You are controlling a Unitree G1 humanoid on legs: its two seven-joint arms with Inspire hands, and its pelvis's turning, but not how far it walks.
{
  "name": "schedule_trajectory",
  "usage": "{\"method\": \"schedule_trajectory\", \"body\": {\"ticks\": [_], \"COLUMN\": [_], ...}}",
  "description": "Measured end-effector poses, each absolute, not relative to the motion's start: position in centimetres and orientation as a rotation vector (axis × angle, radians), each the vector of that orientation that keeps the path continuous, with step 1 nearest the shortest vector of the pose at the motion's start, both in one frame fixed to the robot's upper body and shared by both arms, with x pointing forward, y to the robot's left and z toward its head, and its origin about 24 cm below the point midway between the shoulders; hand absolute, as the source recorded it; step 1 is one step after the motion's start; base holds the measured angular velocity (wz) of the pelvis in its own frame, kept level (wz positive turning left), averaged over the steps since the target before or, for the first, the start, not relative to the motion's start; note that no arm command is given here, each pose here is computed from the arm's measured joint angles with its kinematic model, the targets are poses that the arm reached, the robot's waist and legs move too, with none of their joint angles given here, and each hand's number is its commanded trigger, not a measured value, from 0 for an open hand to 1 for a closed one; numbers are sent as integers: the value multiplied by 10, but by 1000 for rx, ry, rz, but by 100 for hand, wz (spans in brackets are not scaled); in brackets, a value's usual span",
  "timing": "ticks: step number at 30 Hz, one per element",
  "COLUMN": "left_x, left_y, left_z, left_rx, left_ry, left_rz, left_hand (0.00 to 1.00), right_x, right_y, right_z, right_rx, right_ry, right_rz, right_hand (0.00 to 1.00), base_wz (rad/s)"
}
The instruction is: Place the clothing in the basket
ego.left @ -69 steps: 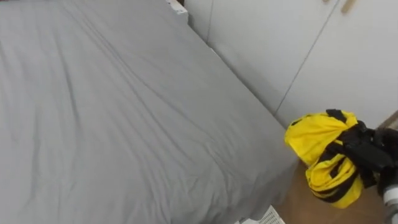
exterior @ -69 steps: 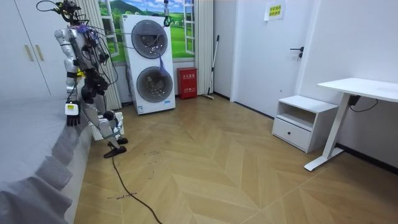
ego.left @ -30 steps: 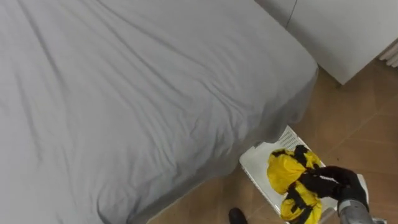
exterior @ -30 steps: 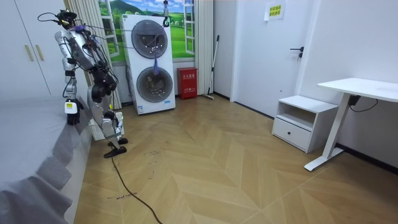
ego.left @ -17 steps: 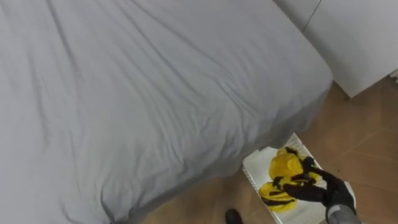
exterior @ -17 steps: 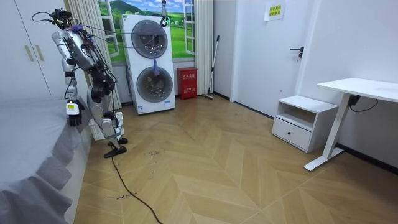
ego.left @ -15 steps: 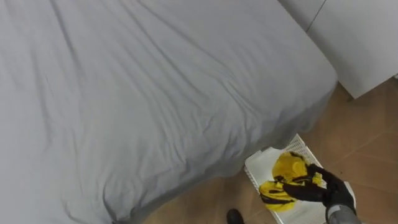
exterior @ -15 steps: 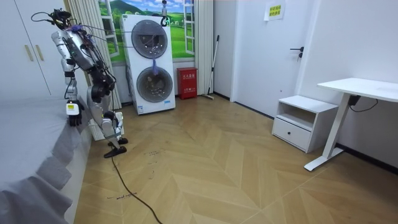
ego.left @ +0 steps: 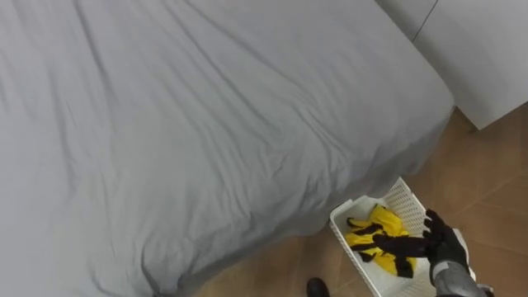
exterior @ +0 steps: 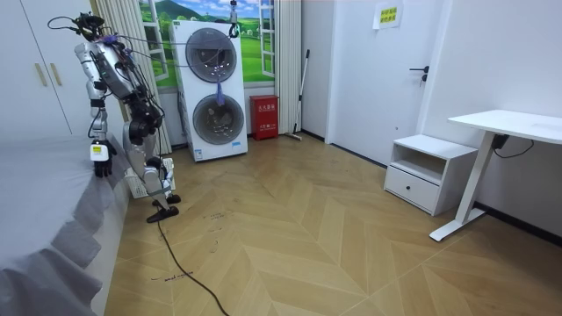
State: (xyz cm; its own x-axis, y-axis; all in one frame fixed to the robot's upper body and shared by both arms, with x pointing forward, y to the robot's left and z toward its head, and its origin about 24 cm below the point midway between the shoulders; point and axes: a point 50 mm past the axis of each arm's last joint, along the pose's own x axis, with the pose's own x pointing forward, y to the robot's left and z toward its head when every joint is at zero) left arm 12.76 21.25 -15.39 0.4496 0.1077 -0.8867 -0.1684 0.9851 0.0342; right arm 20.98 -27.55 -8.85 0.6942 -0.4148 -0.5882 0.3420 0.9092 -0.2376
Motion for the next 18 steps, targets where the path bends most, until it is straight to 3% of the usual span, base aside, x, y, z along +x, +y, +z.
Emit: {"method": "schedule_trajectory", "body": {"ticks": [18], "left_x": [103], "left_y": [215], "left_z": [-159], "left_rx": [-85], "left_ry": [1124], "left_rz": [199], "left_hand": [0], "right_x": [153], "right_y": [-288], "right_z": [-115], "right_rx": [-99], "right_ry": [840], "right_rz": [-487], "right_hand": [0], "base_wz": [8]}}
